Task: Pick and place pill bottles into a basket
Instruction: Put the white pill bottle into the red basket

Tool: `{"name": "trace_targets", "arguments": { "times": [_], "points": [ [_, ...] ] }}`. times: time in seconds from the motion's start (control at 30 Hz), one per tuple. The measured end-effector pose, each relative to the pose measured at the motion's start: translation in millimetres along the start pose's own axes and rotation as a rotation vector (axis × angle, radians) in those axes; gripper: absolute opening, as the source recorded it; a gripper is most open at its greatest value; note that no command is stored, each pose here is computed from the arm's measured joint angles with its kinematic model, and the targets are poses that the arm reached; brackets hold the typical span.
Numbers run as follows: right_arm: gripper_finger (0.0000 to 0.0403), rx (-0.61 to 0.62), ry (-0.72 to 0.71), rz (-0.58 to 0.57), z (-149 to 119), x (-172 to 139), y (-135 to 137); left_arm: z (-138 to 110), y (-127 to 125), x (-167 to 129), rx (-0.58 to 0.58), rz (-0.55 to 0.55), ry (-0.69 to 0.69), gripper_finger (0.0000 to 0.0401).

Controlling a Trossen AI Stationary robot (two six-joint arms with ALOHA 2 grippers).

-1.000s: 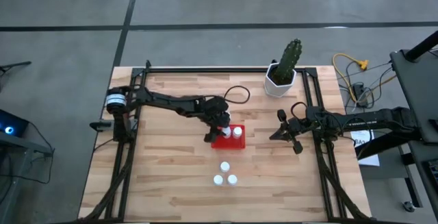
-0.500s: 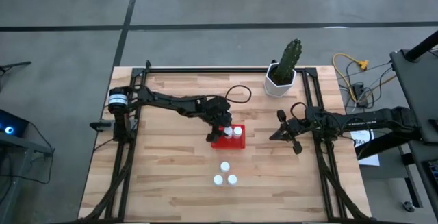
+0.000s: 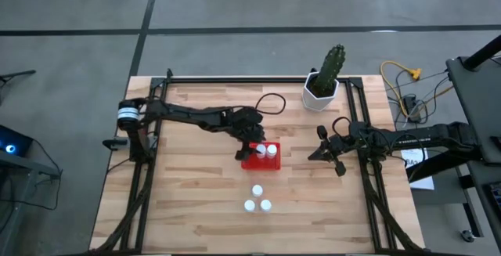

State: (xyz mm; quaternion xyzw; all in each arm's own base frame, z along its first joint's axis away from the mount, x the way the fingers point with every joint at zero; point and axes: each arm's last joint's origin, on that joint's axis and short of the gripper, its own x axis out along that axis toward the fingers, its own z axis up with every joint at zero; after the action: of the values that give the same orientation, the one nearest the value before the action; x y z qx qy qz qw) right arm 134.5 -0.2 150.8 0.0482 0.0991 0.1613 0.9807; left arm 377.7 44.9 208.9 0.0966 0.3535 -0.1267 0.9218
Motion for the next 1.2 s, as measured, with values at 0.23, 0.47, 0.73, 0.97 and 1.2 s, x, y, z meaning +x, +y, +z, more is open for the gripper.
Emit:
{"name": "trace_targets", "arguments": {
  "times": [0.23, 0.47, 0.73, 0.97, 1.2],
  "points": [
    [0.0008, -0.001, 0.001, -0.001, 0, 0, 0, 5, 2, -20, 0.009, 0.144, 0.045, 0.0244],
    [0.0008, 0.004, 0.005, -0.001, -1, 0, 0, -4, 7, -16, -0.004, 0.212, 0.104, 0.0244],
    [0.0008, 0.001, 0.006, -0.001, -1, 0, 0, -3, 12, -18, -0.008, 0.252, 0.103, 0.0244],
    [0.0008, 0.004, 0.008, -0.001, -1, 0, 0, -9, 17, -20, -0.002, 0.3, 0.149, 0.0245],
    [0.0008, 0.002, 0.009, -0.001, -1, 0, 0, -8, 22, -28, -0.016, 0.266, 0.099, 0.0245]
  ]
}}
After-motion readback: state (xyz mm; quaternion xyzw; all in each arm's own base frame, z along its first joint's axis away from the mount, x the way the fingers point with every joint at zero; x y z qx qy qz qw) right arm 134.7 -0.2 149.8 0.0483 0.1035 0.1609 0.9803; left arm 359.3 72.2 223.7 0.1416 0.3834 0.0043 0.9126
